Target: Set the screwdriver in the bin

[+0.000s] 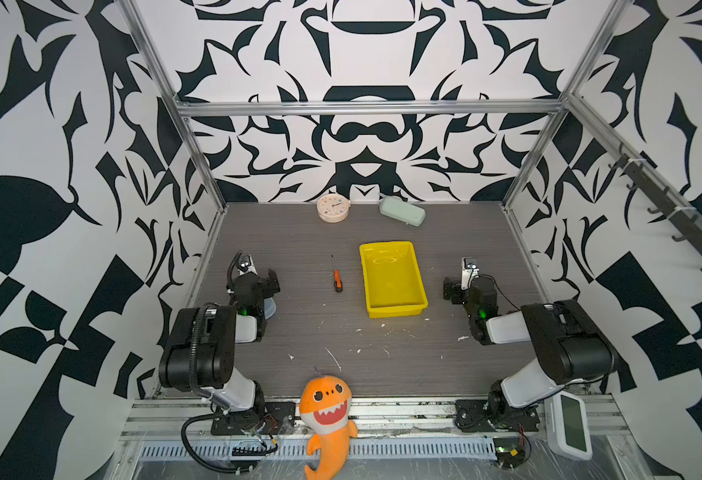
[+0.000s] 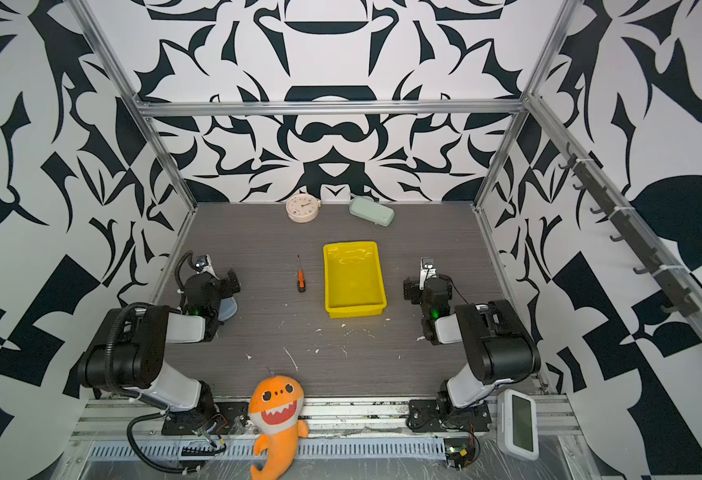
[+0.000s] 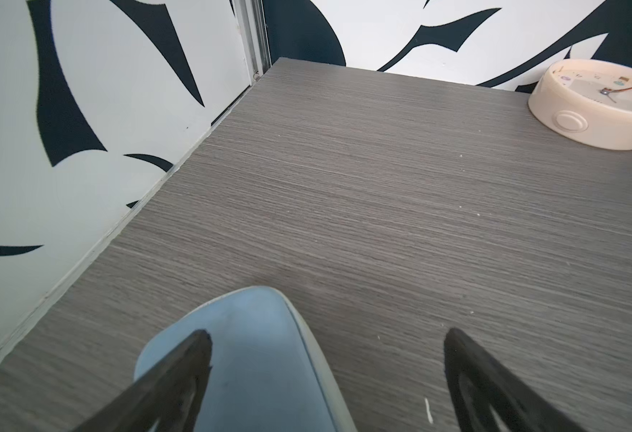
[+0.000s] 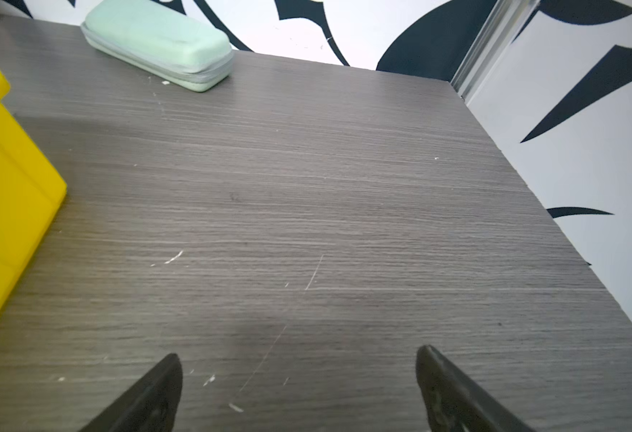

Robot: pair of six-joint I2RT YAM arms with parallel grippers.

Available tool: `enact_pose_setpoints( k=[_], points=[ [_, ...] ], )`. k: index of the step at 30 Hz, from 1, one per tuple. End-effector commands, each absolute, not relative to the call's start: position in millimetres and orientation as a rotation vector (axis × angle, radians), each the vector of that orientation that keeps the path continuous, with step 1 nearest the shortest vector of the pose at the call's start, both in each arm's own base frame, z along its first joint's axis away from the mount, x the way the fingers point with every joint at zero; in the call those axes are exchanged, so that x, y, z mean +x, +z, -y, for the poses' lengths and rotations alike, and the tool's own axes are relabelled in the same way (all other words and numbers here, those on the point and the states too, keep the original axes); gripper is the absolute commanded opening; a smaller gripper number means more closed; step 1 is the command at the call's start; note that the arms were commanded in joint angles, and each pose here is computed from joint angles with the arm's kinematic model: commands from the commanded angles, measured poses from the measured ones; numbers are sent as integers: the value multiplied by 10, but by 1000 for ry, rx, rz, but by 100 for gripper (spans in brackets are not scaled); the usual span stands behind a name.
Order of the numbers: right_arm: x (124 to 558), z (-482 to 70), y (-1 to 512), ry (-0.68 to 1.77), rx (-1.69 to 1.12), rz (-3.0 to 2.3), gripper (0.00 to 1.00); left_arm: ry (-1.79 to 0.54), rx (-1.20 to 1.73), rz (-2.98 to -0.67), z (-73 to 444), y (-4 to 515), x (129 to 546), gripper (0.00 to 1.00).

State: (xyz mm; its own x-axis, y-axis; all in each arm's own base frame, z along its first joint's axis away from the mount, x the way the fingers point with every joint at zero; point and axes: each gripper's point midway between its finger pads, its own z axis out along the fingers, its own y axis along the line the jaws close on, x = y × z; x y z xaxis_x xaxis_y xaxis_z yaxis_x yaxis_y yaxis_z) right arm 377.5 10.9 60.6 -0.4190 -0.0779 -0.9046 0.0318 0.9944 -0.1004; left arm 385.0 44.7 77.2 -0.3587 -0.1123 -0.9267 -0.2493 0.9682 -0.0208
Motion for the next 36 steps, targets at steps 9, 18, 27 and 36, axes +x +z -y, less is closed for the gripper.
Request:
enact_pose_setpoints(
  k=[9,18,27,36],
  points=[
    [3866,-123,791,-87,-14,-1949,100,126,-274,-1891,-451,912,3901,99],
    [3865,-125,795,-88,-14,-1948,100,127,-274,-1892,-453,910,3899,99],
    [3870,-135,792,-86,-22,-1950,100,126,-273,-1892,-451,911,3901,99],
    [3743,-162,1149,-177,-8,-1910,100,41,-129,-1849,-211,1119,3868,99]
  ],
)
